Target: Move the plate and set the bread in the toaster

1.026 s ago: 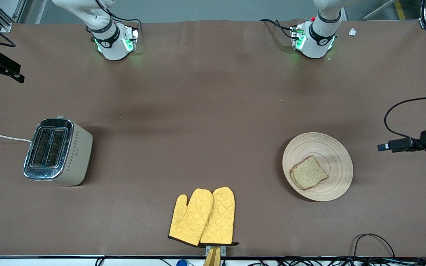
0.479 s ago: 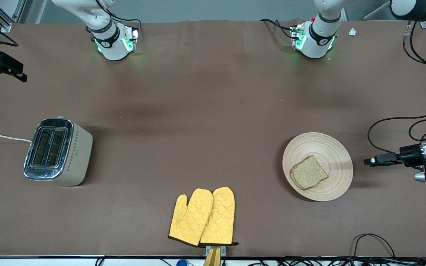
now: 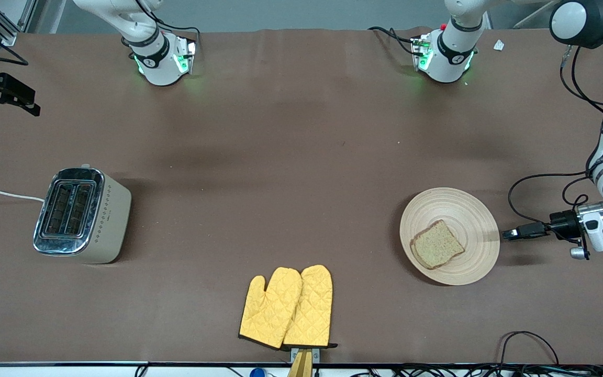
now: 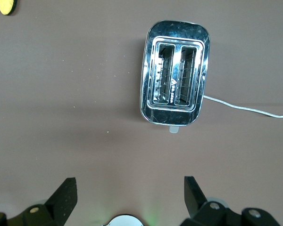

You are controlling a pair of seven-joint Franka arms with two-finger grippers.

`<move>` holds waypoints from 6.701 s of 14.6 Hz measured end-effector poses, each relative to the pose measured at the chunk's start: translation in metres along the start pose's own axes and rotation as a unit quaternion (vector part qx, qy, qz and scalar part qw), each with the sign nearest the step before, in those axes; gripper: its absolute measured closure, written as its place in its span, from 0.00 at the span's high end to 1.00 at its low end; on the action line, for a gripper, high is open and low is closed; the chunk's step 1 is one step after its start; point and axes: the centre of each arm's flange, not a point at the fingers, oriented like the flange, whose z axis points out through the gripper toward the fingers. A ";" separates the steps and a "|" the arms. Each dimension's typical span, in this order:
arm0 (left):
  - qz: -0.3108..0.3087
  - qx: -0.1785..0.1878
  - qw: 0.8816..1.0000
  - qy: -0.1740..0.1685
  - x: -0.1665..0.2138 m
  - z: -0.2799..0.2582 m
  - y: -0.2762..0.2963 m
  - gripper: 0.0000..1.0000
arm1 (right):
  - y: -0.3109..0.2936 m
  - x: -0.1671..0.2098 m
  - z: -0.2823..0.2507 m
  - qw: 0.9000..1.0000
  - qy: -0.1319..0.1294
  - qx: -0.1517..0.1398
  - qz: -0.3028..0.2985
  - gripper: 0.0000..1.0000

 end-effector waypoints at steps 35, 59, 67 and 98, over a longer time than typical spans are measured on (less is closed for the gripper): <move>0.095 -0.070 0.990 -0.071 -0.084 0.434 0.325 0.09 | -0.153 0.090 0.163 0.992 0.008 0.123 -0.024 1.00; 0.009 0.273 0.962 -0.022 -0.007 -0.033 0.371 1.00 | -0.298 0.138 0.377 0.997 0.051 0.059 -0.015 0.60; 0.031 0.424 0.905 -0.025 -0.122 -0.139 0.500 1.00 | -0.303 0.141 0.392 0.997 0.054 0.052 -0.013 0.52; 0.037 0.441 0.896 -0.029 -0.151 -0.123 0.492 1.00 | -0.324 0.134 0.418 0.998 0.056 0.024 0.027 0.02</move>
